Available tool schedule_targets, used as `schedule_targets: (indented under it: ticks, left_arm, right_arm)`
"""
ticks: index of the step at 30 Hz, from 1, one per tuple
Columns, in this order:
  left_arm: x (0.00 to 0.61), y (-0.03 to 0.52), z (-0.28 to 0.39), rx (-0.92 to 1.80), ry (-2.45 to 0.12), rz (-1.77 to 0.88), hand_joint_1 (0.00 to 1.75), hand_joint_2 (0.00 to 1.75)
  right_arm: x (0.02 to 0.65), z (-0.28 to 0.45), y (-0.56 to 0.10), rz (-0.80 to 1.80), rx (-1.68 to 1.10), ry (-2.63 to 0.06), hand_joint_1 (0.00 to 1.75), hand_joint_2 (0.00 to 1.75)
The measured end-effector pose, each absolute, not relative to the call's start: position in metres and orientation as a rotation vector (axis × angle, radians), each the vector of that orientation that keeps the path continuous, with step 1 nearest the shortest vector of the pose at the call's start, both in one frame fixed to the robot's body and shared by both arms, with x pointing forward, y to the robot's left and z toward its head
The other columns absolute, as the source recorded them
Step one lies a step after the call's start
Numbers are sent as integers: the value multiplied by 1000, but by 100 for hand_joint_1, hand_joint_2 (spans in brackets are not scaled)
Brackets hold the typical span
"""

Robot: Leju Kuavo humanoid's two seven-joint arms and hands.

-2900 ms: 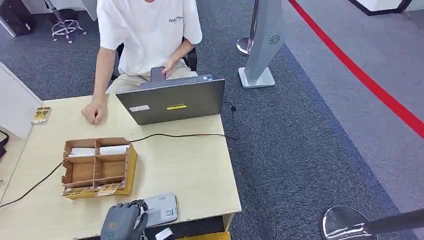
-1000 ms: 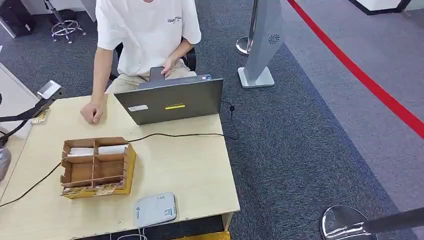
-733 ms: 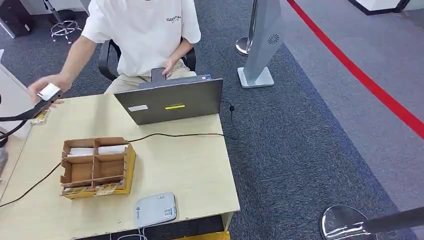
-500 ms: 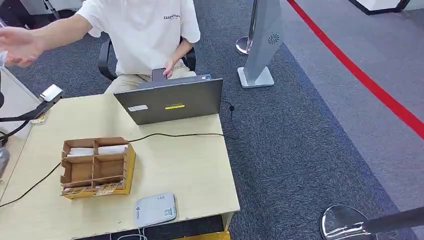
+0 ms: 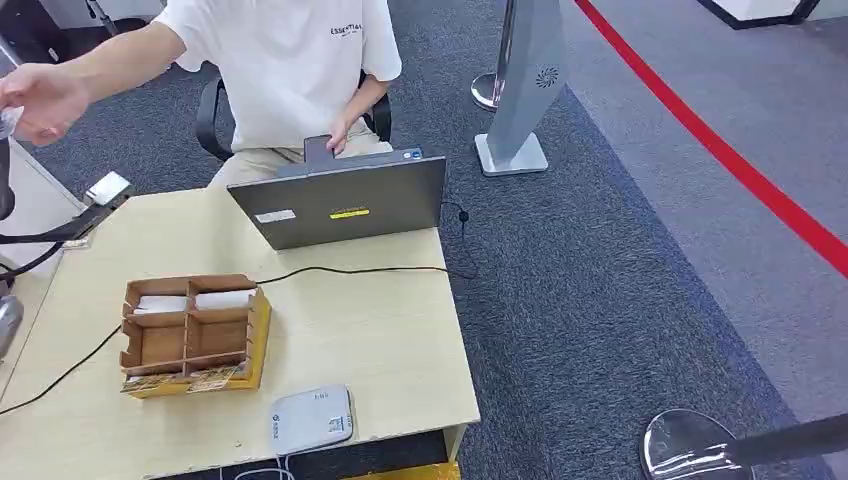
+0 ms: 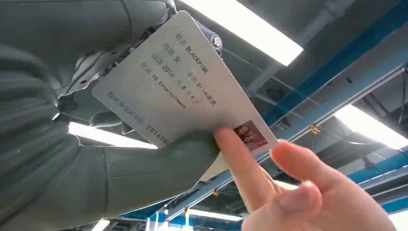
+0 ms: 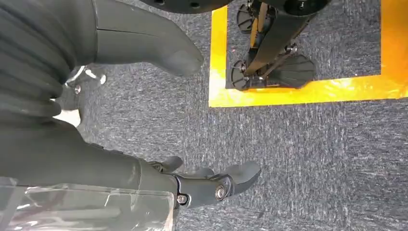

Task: Pass the card to the sensor for recognition and then transmit it.

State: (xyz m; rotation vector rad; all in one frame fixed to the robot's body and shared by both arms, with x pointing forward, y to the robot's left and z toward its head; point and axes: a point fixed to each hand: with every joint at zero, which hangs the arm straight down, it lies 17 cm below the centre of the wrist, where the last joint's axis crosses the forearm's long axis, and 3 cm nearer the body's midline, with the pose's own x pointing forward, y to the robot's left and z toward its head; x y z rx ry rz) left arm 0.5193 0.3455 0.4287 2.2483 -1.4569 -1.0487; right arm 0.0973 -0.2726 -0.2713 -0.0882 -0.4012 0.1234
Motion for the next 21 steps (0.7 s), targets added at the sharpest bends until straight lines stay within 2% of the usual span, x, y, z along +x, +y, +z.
schedule_targets:
  ticks: [11,12,13,14,21]
  left_arm:
    - [521,345,420,2235,-1450,-1081,175,175]
    - [521,345,419,2232,-1449,-1084,17,175]
    - [521,345,417,2229,-1449,-1090,3,175]
    - [522,345,416,2226,-1447,-1091,0,175]
    - [522,349,411,2210,-1447,-1100,0,175]
  right_arm:
    - [98,-271,-273,123,-88,-402,0,175]
    - [98,-271,-273,123,-88,-403,0,175]
    - [98,-271,-273,122,-88,-403,0,175]
    - [98,-271,-273,122,-88,-404,0,175]
    - [98,-271,-273,109,-89,-406,0,175]
